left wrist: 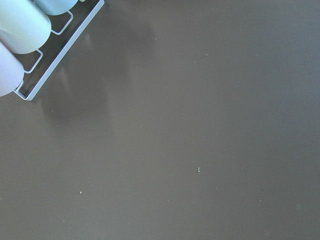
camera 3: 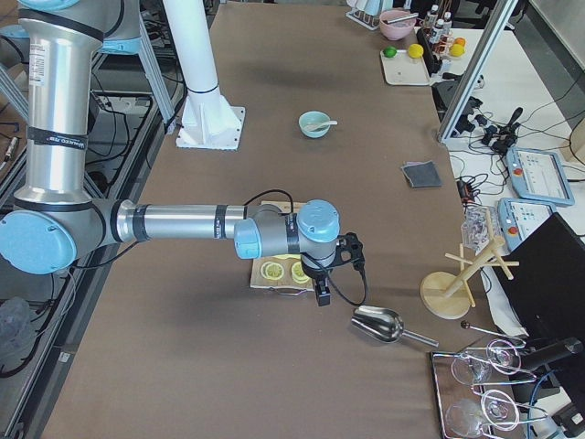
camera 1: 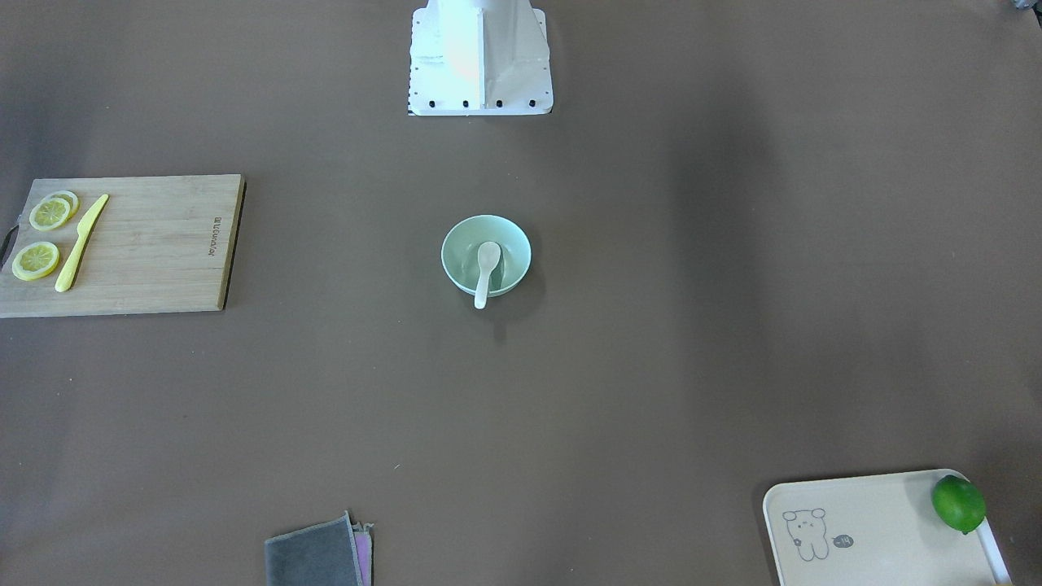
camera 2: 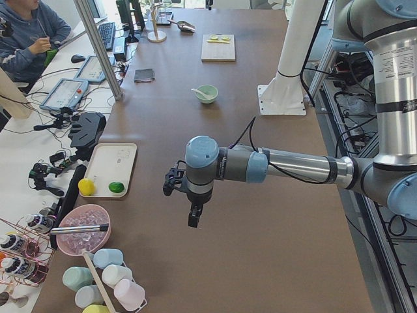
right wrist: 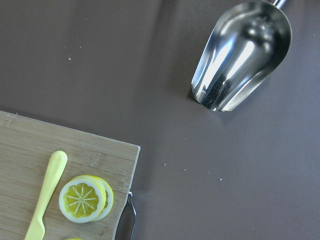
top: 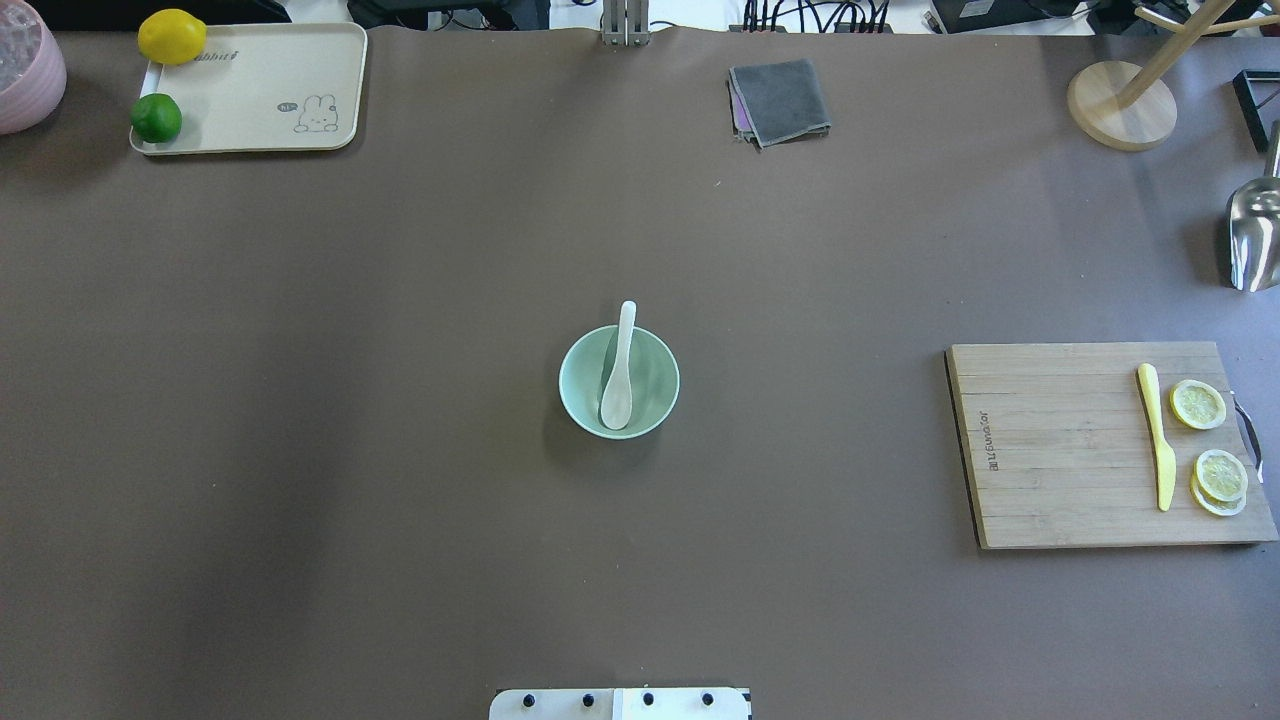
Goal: Place spoon in bowl
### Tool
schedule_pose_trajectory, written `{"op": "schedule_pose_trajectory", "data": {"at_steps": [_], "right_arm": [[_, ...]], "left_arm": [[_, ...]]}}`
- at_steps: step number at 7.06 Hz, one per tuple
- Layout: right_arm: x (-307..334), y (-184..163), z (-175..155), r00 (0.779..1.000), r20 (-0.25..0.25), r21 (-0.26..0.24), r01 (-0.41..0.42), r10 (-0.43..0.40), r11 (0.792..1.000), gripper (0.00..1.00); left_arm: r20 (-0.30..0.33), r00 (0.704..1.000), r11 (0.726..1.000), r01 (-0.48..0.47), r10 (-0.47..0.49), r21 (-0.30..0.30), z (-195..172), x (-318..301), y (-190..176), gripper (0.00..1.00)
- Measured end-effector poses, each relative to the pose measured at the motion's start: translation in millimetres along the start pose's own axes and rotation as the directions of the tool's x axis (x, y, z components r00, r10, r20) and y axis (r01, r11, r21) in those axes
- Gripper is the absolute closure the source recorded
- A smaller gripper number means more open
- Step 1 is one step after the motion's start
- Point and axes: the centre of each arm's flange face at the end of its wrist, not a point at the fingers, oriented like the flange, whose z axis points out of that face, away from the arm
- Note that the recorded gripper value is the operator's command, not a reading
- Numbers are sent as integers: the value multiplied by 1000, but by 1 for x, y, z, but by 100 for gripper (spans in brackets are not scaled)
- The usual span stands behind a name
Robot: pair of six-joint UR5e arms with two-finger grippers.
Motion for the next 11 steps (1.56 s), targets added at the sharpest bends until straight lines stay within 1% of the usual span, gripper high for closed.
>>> {"op": "schedule_pose_trajectory", "data": {"at_steps": [4,11], "right_arm": [[1,-1,-8,1000,-3,16,-5,5,1000,0],[2,-2,-9,1000,-14,17,-5,5,1000,0]], "left_arm": [[0,1000,1000,1,-1,-2,1,-1,1,2],[0,1000,1000,-1,1,1,0,-1,0,2]]}}
